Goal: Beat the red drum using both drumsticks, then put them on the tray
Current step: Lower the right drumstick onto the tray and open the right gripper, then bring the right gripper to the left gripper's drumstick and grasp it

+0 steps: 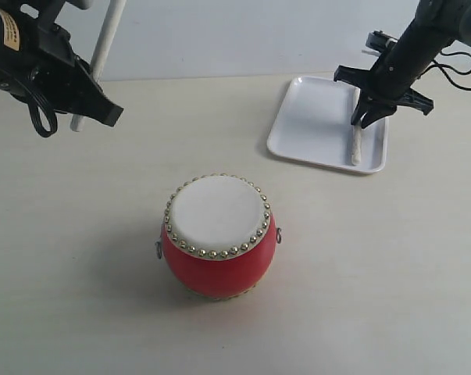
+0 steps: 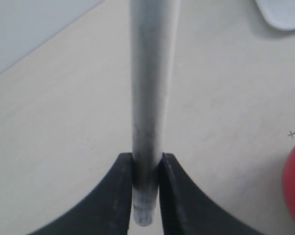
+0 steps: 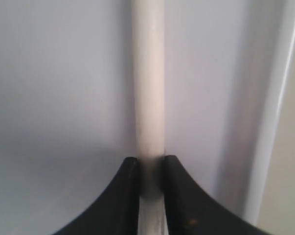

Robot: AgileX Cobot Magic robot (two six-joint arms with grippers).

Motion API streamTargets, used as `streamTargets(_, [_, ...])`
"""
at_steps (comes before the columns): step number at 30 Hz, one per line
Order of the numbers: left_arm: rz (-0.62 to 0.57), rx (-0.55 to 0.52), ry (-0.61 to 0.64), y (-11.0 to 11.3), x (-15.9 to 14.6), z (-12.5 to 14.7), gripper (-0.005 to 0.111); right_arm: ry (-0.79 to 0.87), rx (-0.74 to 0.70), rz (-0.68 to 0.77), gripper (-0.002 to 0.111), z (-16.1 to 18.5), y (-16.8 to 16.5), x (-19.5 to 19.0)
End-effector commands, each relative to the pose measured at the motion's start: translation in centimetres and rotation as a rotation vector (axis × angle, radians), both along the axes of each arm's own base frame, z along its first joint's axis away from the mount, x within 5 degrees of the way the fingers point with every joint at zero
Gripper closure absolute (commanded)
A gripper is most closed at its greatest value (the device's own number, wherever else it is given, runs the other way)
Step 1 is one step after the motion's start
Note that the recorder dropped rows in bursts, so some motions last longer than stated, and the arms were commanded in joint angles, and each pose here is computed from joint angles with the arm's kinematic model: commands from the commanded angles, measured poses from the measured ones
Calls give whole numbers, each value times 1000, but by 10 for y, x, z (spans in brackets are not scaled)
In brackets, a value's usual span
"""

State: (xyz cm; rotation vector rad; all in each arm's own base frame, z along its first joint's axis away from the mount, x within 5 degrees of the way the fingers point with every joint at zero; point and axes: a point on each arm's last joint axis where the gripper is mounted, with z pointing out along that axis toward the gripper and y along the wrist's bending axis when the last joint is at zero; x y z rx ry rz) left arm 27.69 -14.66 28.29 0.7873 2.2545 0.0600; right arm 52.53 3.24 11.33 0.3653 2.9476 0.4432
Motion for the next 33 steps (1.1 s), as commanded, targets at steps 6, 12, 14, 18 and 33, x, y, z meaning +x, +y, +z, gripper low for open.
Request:
streamTargets(6, [-1,-19,-21,-1,2,4,107,-40,-10,-9,92,5,-2,3])
streamTargets(12, [-1,-19,-21,-1,2,4,107,-45,-10,-11,64,5,-2,4])
streamTargets(14, [-1,-19,-21,-1,2,4,107,-47,-10,-11,57,5,-2,4])
streamTargets(18, [-1,-18,-19,-1,2,4,107,-55,-13,1,51,7,-2,4])
streamTargets(33, [-8,-45,-38,-3,3,5,107,-268,-64,219,51,130,-2,-18])
